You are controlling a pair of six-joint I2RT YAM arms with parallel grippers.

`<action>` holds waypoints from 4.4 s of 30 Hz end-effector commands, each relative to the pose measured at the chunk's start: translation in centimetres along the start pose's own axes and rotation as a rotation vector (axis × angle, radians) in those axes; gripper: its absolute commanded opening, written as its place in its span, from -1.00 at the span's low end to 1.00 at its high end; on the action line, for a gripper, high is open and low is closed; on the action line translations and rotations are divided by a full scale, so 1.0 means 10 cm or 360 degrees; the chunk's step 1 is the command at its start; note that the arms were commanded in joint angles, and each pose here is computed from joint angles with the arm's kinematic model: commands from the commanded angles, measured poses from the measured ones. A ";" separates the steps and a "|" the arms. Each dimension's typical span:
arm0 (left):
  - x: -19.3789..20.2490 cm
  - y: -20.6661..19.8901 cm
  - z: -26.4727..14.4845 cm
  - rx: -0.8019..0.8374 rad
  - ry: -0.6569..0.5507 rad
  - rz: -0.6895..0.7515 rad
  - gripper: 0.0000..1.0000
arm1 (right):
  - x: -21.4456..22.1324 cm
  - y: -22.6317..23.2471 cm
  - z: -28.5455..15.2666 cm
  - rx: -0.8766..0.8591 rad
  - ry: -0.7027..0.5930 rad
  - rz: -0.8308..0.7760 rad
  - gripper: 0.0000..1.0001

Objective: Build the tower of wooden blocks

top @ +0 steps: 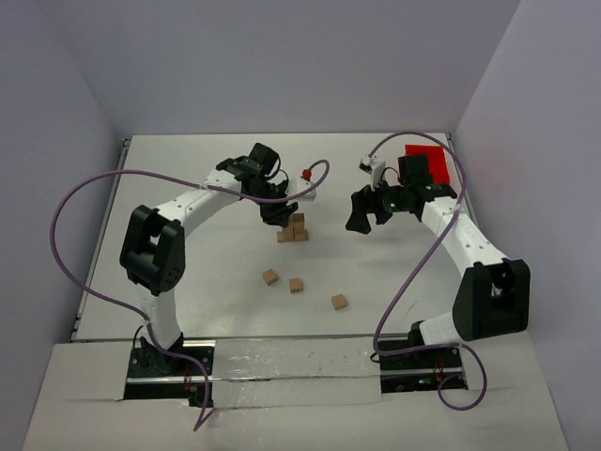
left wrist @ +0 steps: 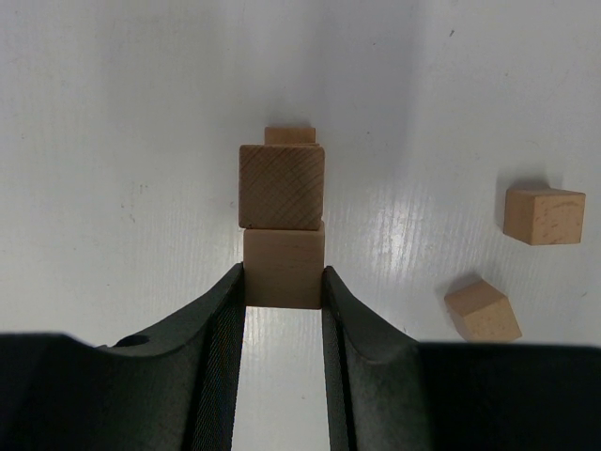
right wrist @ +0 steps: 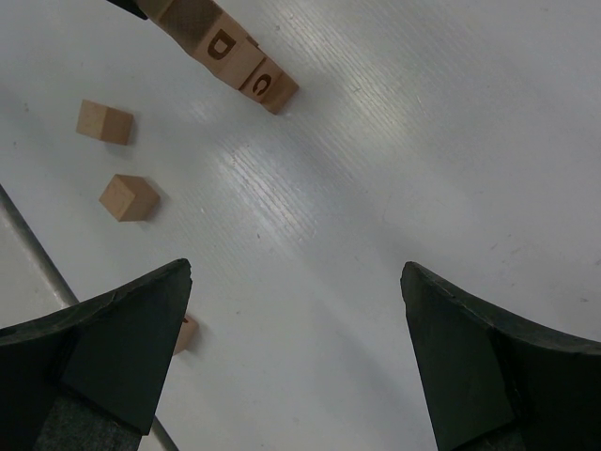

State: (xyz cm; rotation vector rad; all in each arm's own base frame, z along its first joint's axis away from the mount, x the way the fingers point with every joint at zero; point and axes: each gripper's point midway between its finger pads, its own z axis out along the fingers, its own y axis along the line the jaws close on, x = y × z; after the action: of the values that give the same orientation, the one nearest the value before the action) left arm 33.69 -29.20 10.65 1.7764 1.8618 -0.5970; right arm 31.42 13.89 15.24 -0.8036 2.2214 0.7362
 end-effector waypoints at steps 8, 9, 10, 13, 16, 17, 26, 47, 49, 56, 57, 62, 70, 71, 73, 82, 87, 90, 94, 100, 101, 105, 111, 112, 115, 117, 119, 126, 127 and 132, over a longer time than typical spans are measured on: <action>-0.17 0.03 -0.01 0.0011 -0.0065 0.0047 -0.13 | -0.05 -0.01 0.00 -0.0023 -0.0028 -0.0013 0.99; -0.17 0.03 -0.02 0.0010 -0.0067 0.0048 -0.08 | -0.05 -0.01 0.00 -0.0023 -0.0028 -0.0013 0.99; -0.18 0.03 -0.02 0.0008 -0.0068 0.0053 -0.04 | -0.05 -0.01 0.00 -0.0023 -0.0028 -0.0013 0.99; -0.19 0.03 -0.07 -0.0007 -0.0077 0.0067 0.03 | -0.06 -0.01 0.00 -0.0025 -0.0029 -0.0013 0.99; -0.22 0.00 -0.12 -0.0007 -0.0085 0.0084 0.14 | -0.05 0.00 0.00 -0.0024 -0.0029 -0.0014 0.99; -0.23 -0.01 -0.15 -0.0013 -0.0090 0.0089 0.16 | -0.06 0.00 0.00 -0.0024 -0.0029 -0.0014 0.99; -0.28 -0.07 -0.71 -0.0141 -0.0175 0.0154 0.44 | -0.08 0.03 -0.04 -0.0020 -0.0048 -0.0032 0.99; 0.38 -1.34 -0.34 0.0451 0.0019 0.0931 0.31 | 0.15 0.07 0.03 -0.0079 0.0043 0.0004 0.99; 0.35 -1.35 -0.27 0.0491 0.0015 0.0964 0.31 | 0.18 0.06 0.04 -0.0083 0.0056 0.0010 0.99; 0.47 -1.44 -0.02 0.0626 0.0128 0.1109 0.30 | 0.21 0.04 0.08 -0.0091 0.0080 0.0019 0.99; 0.50 -1.44 0.00 0.0631 0.0145 0.1119 0.30 | 0.22 0.04 0.08 -0.0091 0.0083 0.0020 0.99; 0.56 -1.43 0.08 0.0653 0.0177 0.1143 0.29 | 0.23 0.03 0.09 -0.0099 0.0087 0.0025 0.99; 0.71 -1.34 0.20 0.0635 0.0265 0.1178 0.24 | 0.23 0.04 0.09 -0.0104 0.0091 0.0029 0.99; 0.73 -1.34 0.21 0.0635 0.0278 0.1183 0.23 | 0.23 0.04 0.09 -0.0103 0.0092 0.0028 0.99; 0.77 -1.31 0.23 0.0623 0.0298 0.1201 0.19 | 0.24 0.04 0.09 -0.0106 0.0093 0.0030 0.99; 0.80 -1.23 0.27 0.0562 0.0311 0.1216 0.04 | 0.23 0.03 0.11 -0.0109 0.0096 0.0029 0.99; 0.81 -1.18 0.27 0.0540 0.0330 0.1215 -0.05 | 0.24 0.02 0.10 -0.0103 0.0101 0.0027 0.99; 0.81 -1.15 0.25 0.0518 0.0337 0.1205 -0.14 | 0.24 0.02 0.10 -0.0100 0.0102 0.0023 0.99; 0.80 -1.15 0.21 0.0491 0.0335 0.1164 -0.41 | 0.23 0.02 0.10 -0.0101 0.0096 0.0017 0.99; 0.71 -1.15 0.11 0.0416 0.0308 0.1077 -0.83 | 0.21 0.03 0.08 -0.0102 0.0085 0.0006 0.99; 0.69 -1.16 0.08 0.0409 0.0298 0.1057 -0.85 | 0.21 0.04 0.08 -0.0101 0.0082 0.0003 0.99; 0.43 -1.15 -0.11 0.0323 0.0230 0.0913 -0.92 | 0.21 0.04 0.07 -0.0101 0.0079 0.0004 0.99; 0.03 -0.97 -0.49 0.0219 0.0232 0.0496 -1.00 | 0.19 0.04 0.08 -0.0102 0.0079 0.0008 0.99; -0.03 -0.90 -0.54 0.0185 0.0210 0.0433 -1.00 | 0.20 0.03 0.08 -0.0103 0.0084 0.0010 0.99; -0.19 -0.69 -0.66 0.0068 0.0161 0.0300 -1.00 | 0.19 0.03 0.08 -0.0102 0.0090 0.0011 0.99; -0.23 -0.57 -0.70 -0.0011 0.0161 0.0211 -1.00 | 0.20 0.02 0.09 -0.0103 0.0095 0.0013 0.99; -0.26 -0.45 -0.68 -0.0067 0.0165 0.0139 -1.00 | 0.20 0.01 0.09 -0.0098 0.0098 0.0017 0.99; -0.31 -0.24 -0.56 -0.0080 0.0199 0.0056 -0.96 | 0.19 0.00 0.08 -0.0086 0.0105 0.0020 0.99; -0.32 -0.23 -0.55 -0.0079 0.0201 0.0057 -0.96 | 0.20 0.01 0.08 -0.0088 0.0107 0.0020 0.99; -0.32 -0.12 -0.54 -0.0120 0.0227 0.0051 -0.86 | 0.19 0.01 0.08 -0.0085 0.0104 0.0020 0.99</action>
State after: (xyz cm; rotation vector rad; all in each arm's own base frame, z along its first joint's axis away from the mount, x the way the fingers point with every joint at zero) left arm 31.10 -28.13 14.70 1.8992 1.9207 -0.4207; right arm 30.01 13.87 12.59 -0.8466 2.2988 0.7946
